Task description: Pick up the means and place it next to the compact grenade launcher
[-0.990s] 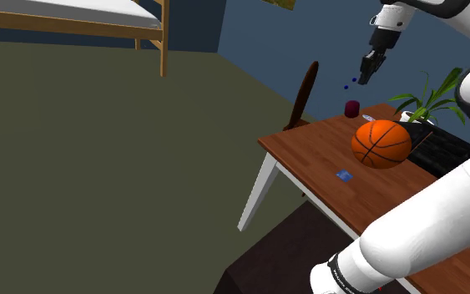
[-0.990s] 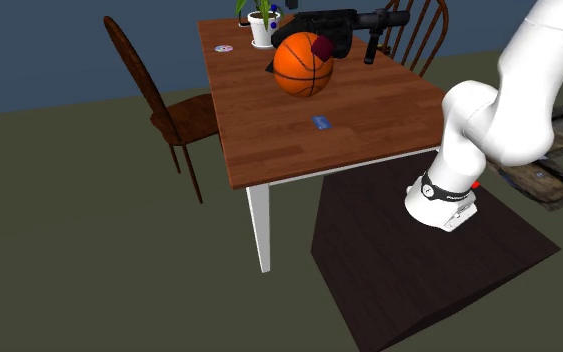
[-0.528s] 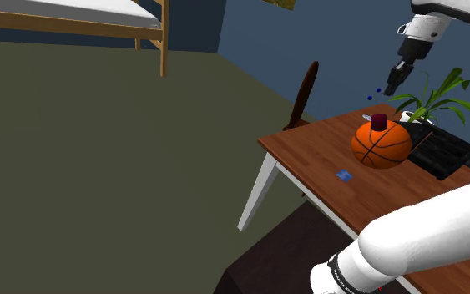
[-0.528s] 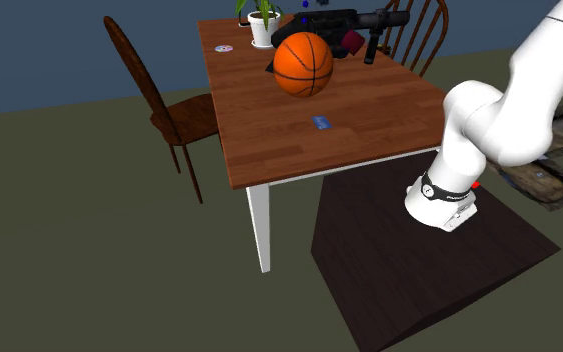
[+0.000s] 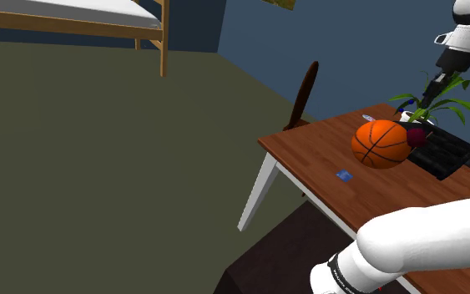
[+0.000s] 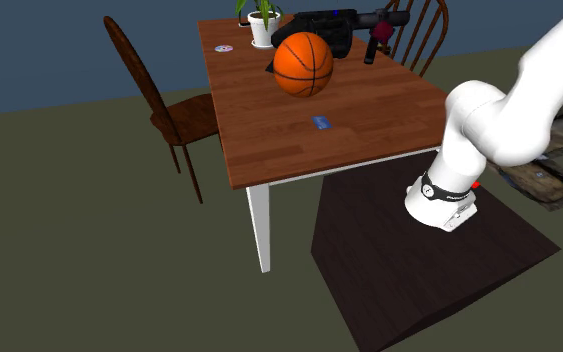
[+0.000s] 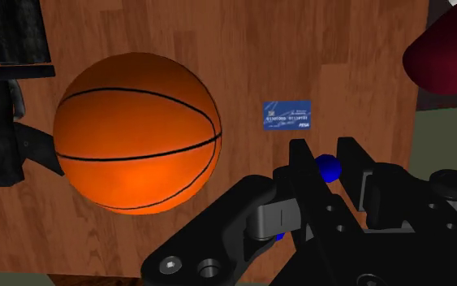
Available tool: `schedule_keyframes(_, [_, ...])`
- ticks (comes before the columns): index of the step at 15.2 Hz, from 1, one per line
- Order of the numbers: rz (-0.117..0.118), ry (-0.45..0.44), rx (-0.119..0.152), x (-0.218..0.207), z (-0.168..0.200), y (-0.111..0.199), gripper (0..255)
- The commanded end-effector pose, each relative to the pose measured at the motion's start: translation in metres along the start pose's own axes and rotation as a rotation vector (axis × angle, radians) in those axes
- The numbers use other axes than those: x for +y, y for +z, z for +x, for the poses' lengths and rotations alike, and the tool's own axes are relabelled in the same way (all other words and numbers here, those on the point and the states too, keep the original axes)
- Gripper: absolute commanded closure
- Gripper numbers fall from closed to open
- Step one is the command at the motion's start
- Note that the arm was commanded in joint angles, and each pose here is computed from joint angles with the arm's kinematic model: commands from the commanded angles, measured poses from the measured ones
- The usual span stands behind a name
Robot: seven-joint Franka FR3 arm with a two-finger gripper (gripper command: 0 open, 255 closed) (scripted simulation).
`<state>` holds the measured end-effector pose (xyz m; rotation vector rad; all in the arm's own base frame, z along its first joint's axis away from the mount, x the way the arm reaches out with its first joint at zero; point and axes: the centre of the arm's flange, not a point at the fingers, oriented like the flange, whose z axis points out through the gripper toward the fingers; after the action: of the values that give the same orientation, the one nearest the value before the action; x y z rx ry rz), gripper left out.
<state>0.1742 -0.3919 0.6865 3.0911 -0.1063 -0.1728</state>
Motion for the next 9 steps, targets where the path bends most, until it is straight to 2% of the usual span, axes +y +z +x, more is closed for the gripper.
schedule_keyframes(1, [0.000,-0.001,0.000,0.006,-0.022,0.006,255])
schedule_keyframes(9, [0.000,-0.001,0.000,0.035,-0.123,0.018,255])
